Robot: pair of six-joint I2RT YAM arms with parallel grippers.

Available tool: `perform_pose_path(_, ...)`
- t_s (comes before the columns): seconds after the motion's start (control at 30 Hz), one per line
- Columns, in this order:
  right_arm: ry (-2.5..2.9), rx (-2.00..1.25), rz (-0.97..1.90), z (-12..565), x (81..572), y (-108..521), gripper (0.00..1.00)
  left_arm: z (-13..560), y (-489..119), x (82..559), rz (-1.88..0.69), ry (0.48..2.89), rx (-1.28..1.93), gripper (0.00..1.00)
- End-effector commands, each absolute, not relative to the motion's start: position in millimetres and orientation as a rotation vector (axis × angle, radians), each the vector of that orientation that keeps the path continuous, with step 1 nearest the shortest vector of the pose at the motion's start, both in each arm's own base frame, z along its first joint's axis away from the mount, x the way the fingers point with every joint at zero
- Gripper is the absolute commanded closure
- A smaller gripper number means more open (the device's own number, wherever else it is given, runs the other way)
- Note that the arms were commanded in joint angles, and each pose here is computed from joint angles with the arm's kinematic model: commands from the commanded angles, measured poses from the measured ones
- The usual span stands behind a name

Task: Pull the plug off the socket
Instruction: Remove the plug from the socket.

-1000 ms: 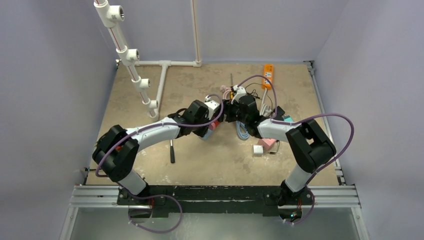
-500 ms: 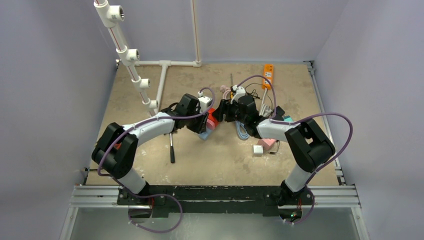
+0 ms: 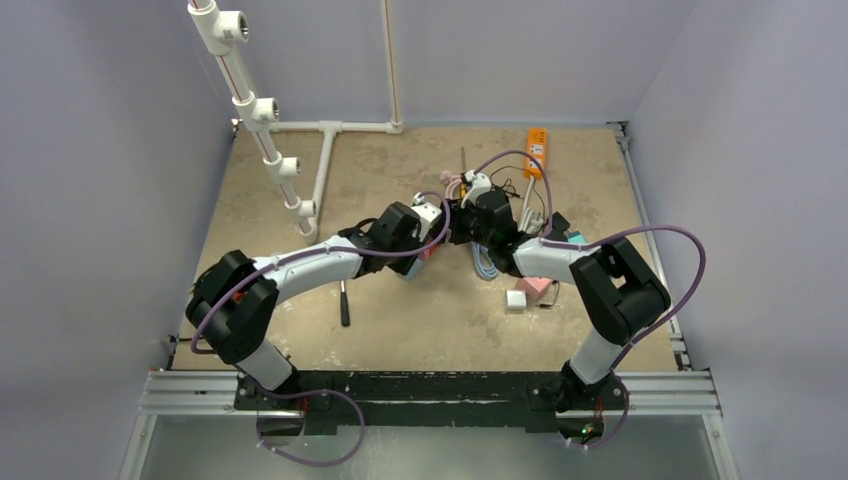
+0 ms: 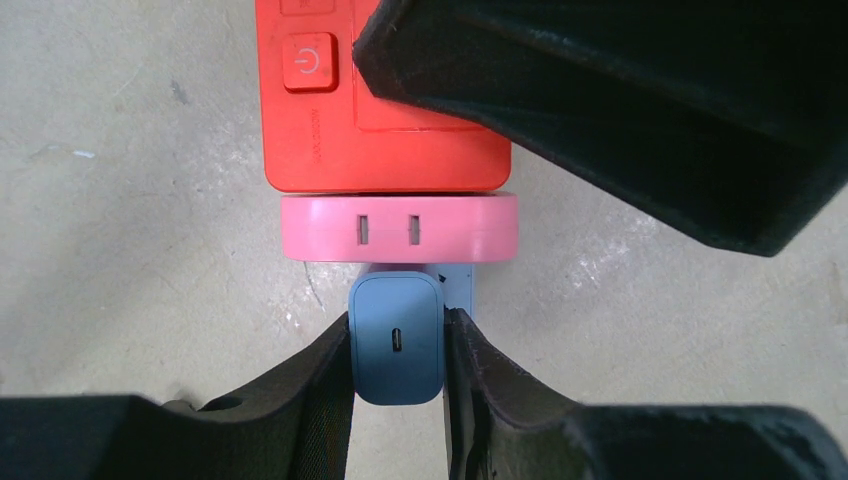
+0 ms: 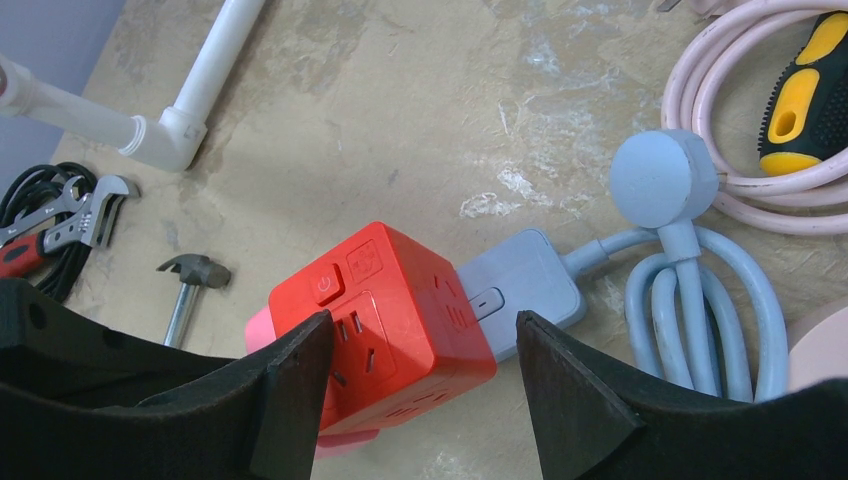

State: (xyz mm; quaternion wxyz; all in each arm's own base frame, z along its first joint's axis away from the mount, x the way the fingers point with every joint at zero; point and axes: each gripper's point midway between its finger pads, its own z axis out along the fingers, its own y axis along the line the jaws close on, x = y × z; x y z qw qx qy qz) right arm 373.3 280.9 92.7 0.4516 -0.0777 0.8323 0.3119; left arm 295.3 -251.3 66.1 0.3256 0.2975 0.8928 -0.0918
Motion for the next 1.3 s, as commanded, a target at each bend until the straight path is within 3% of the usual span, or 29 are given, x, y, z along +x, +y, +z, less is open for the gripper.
perform_pose_path(0.0, 2.169, -0.173, 0.629, 57.6, 372.0, 260.1, 0.32, 93.2, -246.8, 302.0, -0.155, 2.252, 0.777, 1.0)
perform_pose_path(0.47, 2.175, -0.174, 0.618, 55.5, 373.0, 260.3, 0.32, 96.9, -244.5, 318.0, -0.497, 2.343, 0.66, 1.0)
perform_pose_path(0.8, 2.182, -0.177, 0.613, 52.9, 372.8, 260.9, 0.32, 98.7, -237.6, 322.6, -0.464, 2.322, 0.634, 1.0)
perform_pose_path(1.07, 2.184, -0.176, 0.608, 52.5, 373.1, 261.0, 0.32, 119.0, -235.3, 312.5, -0.174, 2.184, 0.718, 1.0)
perform_pose_path(1.27, 2.189, -0.177, 0.605, 50.8, 372.5, 261.1, 0.32, 121.9, -240.3, 308.3, -0.179, 2.164, 0.741, 1.0)
